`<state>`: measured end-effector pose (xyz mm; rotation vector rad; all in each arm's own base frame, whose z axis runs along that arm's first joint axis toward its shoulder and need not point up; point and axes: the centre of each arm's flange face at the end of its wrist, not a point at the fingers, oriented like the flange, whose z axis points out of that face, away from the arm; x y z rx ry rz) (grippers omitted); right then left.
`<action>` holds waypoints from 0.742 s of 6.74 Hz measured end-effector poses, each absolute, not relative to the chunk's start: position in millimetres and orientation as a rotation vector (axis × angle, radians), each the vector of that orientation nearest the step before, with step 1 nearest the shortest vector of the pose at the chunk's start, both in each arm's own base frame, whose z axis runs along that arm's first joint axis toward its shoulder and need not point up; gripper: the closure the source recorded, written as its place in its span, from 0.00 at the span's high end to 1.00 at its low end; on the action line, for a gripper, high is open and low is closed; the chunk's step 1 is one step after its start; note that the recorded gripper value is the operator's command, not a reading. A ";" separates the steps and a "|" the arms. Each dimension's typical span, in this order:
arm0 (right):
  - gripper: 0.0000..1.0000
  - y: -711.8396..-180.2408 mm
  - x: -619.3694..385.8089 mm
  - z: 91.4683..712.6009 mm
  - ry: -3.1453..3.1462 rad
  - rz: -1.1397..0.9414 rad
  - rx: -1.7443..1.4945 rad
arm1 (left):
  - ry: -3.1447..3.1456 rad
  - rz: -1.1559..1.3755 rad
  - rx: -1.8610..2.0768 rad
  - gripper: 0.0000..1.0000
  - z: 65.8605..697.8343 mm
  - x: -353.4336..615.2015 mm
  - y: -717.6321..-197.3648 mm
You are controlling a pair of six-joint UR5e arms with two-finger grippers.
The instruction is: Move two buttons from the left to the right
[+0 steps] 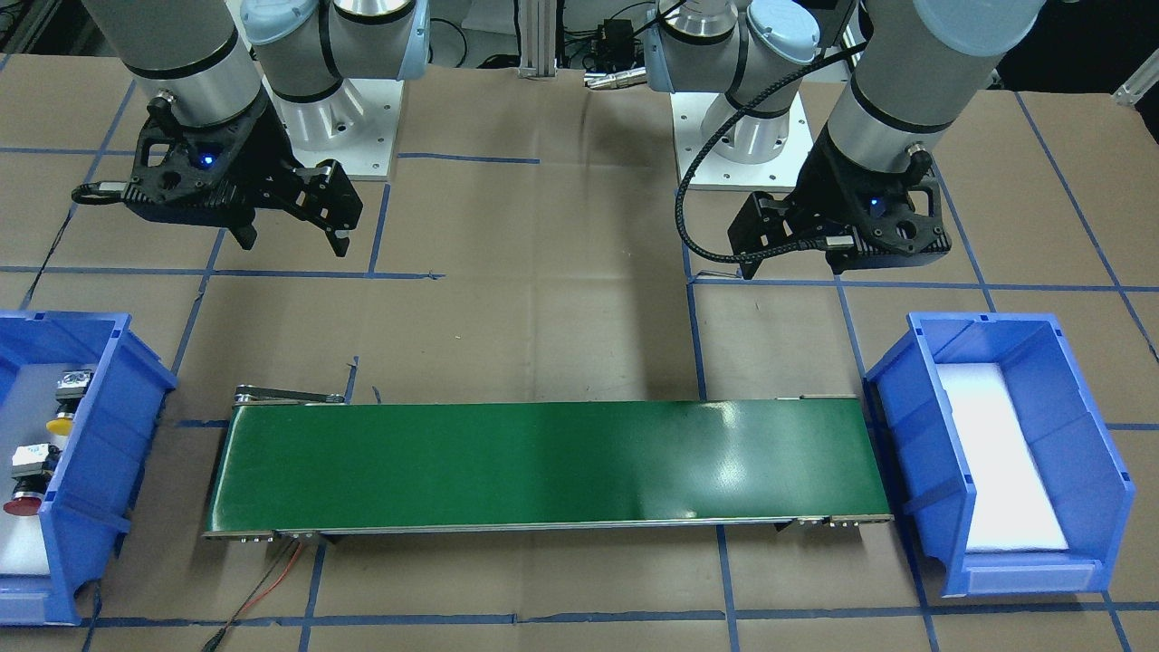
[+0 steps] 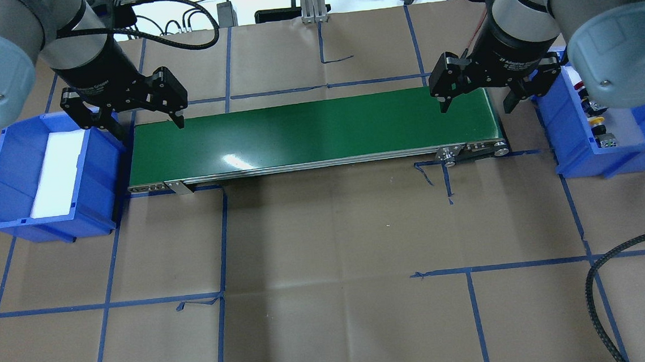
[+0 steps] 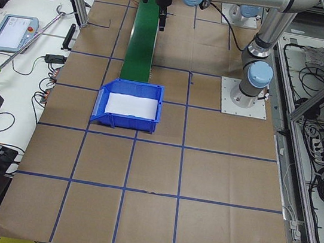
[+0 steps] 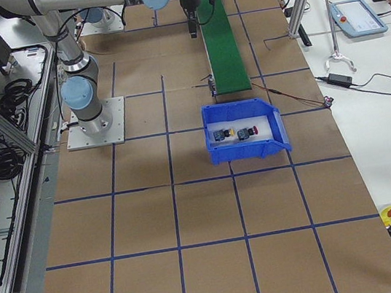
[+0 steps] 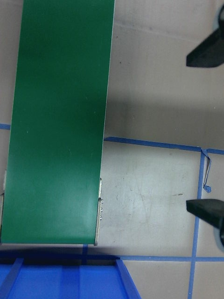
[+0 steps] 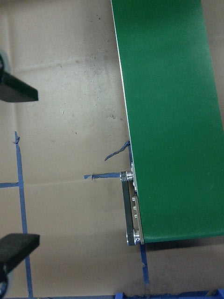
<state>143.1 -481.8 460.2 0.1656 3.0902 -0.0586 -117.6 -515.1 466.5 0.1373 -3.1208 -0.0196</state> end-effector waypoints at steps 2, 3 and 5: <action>1.00 -484.1 143.0 454.7 3.094 -0.041 0.154 | -3.122 -0.009 0.119 1.00 466.9 -116.1 -515.9; 1.00 -484.2 143.0 454.2 3.094 -0.039 0.150 | -3.122 -0.009 0.125 1.00 466.9 -112.4 -516.4; 1.00 -484.6 143.1 453.4 3.093 -0.036 0.148 | -3.121 -0.007 0.135 1.00 466.9 -108.0 -516.2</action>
